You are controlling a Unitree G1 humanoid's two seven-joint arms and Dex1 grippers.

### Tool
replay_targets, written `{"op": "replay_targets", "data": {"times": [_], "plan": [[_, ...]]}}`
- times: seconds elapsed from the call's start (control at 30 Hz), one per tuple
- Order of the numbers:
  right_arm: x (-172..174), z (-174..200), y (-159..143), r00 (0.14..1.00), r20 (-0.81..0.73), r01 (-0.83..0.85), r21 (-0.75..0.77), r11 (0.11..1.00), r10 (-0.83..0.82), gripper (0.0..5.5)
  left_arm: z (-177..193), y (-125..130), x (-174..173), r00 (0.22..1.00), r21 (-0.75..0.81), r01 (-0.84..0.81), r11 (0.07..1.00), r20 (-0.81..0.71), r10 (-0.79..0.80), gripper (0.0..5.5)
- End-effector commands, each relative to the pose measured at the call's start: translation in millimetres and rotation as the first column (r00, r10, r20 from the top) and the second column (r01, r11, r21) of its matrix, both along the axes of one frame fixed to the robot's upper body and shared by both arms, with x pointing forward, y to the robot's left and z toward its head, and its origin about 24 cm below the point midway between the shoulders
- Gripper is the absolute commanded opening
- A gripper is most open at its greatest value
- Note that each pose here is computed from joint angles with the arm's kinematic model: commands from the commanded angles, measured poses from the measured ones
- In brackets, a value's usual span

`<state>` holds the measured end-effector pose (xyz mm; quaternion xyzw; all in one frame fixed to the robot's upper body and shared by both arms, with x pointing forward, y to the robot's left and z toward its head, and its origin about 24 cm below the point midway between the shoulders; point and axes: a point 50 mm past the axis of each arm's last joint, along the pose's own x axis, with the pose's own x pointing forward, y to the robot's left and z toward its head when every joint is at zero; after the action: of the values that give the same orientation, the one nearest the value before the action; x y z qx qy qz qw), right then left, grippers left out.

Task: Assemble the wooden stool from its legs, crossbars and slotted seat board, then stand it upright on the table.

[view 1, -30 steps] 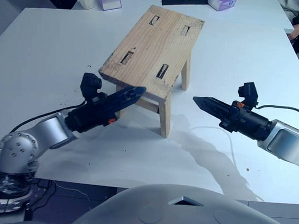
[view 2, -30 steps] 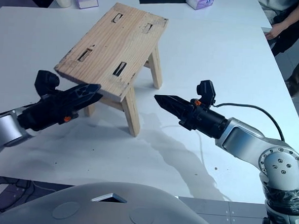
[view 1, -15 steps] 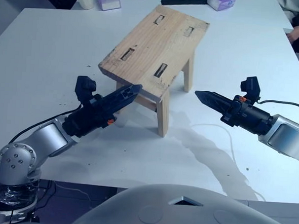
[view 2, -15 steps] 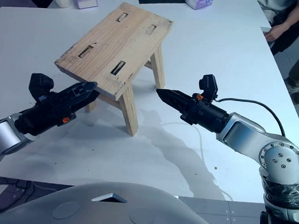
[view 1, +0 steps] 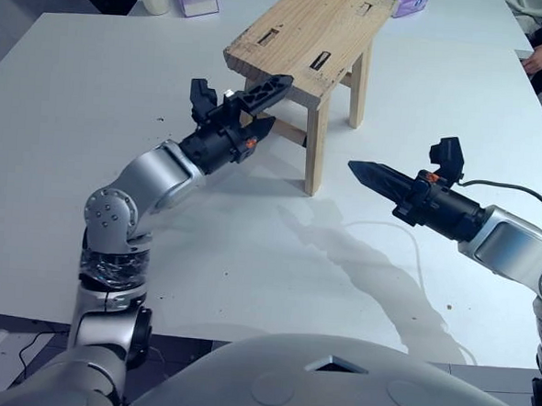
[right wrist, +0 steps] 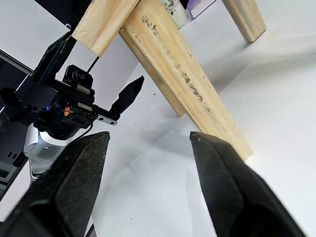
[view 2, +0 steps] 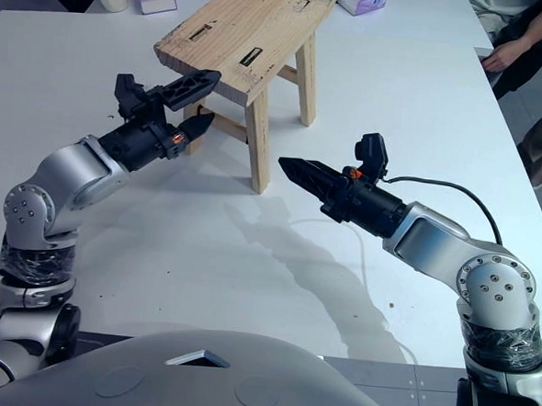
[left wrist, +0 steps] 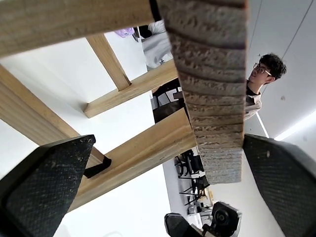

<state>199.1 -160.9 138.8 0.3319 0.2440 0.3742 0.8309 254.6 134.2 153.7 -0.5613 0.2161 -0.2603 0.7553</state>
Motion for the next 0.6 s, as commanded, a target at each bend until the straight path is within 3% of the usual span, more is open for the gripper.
{"op": "replay_targets", "data": {"times": [0.03,0.2,0.4,0.5,0.57,0.6], "plan": [[-2,-1,1,1.0,-0.002,0.008,-0.004,1.0,-0.008,3.03,6,1,3,0.989,-0.1,-0.131,0.986,-0.088,0.122,5.39],[-5,-2,2,1.0,-0.01,0.011,0.0,1.0,-0.011,3.03,6,-8,-13,0.975,-0.164,-0.176,0.971,-0.167,0.148,5.39],[-9,-3,0,0.999,-0.022,0.027,0.003,1.0,-0.027,3.03,-8,0,-51,0.991,-0.093,-0.117,0.989,-0.069,0.111,5.39],[-13,-5,-2,0.999,-0.027,0.046,-0.003,0.999,-0.046,3.03,-23,28,-71,0.999,0.031,-0.009,0.999,0.04,0.008,5.39],[-17,-8,-9,0.996,-0.028,0.082,-0.027,0.996,-0.083,3.03,-37,63,-83,0.998,0.206,0.064,0.976,-0.013,-0.062,5.39],[-17,-13,-16,0.991,-0.027,0.129,-0.061,0.99,-0.131,3.03,-49,84,-76,0.999,0.395,0.003,0.919,-0.035,0.012,5.39]]}}
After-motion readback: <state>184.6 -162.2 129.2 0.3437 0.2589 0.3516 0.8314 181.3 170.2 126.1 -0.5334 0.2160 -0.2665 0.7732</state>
